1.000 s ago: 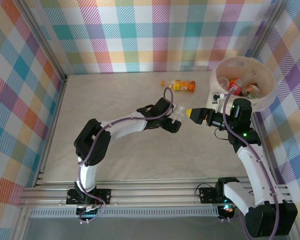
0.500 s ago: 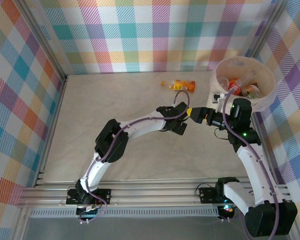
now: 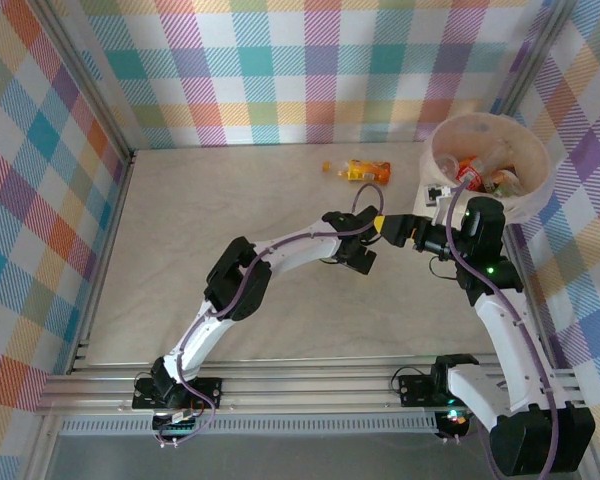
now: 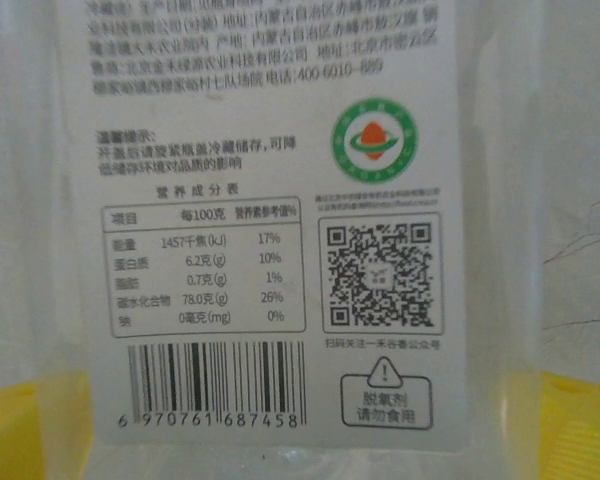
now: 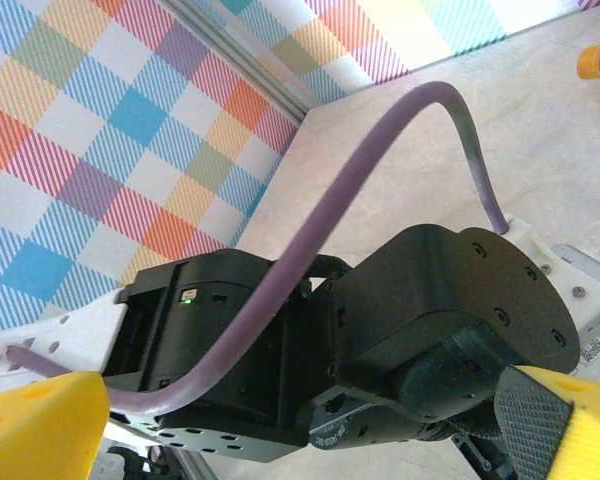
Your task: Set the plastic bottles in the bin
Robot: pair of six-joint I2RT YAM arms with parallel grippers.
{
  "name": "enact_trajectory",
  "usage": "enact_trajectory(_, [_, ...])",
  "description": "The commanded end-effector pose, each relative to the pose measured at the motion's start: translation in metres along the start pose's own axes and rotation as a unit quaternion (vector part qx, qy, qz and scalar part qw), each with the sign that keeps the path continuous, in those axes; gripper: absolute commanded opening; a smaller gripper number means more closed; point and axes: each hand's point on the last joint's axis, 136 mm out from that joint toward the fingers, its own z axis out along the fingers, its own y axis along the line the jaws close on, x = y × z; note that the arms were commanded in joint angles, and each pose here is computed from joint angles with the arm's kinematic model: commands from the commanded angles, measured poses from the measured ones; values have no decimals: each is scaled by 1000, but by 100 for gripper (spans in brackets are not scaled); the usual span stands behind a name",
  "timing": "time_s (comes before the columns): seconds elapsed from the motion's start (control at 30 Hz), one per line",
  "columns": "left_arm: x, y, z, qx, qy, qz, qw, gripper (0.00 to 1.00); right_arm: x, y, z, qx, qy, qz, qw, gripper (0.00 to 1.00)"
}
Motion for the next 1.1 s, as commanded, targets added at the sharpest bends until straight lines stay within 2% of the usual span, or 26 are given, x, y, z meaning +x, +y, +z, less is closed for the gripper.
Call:
enact_trajectory(0.0, [-2,2,3,11,4,-3,1000,97,-9,12,-3,-9,-17,-27,999,100])
enact_trajectory(0.17, [-5,12,-3,-13,-13,-7,1000,87,-14,9,-7,9,-35,-30,999,100])
enact_trajectory(0.3, [-11,21,-20,-16,-48,-16,999,75,-20,6,-10,25,-54,-31,998,100])
enact_trajectory(0.57, [-22,46,-85,-1,-172,-58,983,74,-32,-14,-9,72,-82,15,994,100])
enact_trajectory(0.67, [-25,48,-116,30,-221,-68,972,74,-28,-20,-1,71,-61,35,995,100])
enact_trajectory(0.83, [-29,37,-171,123,-308,-64,941,73,-25,-18,17,33,-10,76,996,100])
enact_trajectory(0.93, [-27,27,-196,164,-340,-43,925,73,-27,-15,24,15,6,88,996,100])
enact_trajectory(1.07, [-24,14,-216,201,-354,-10,913,73,-30,-2,32,-38,22,106,993,100])
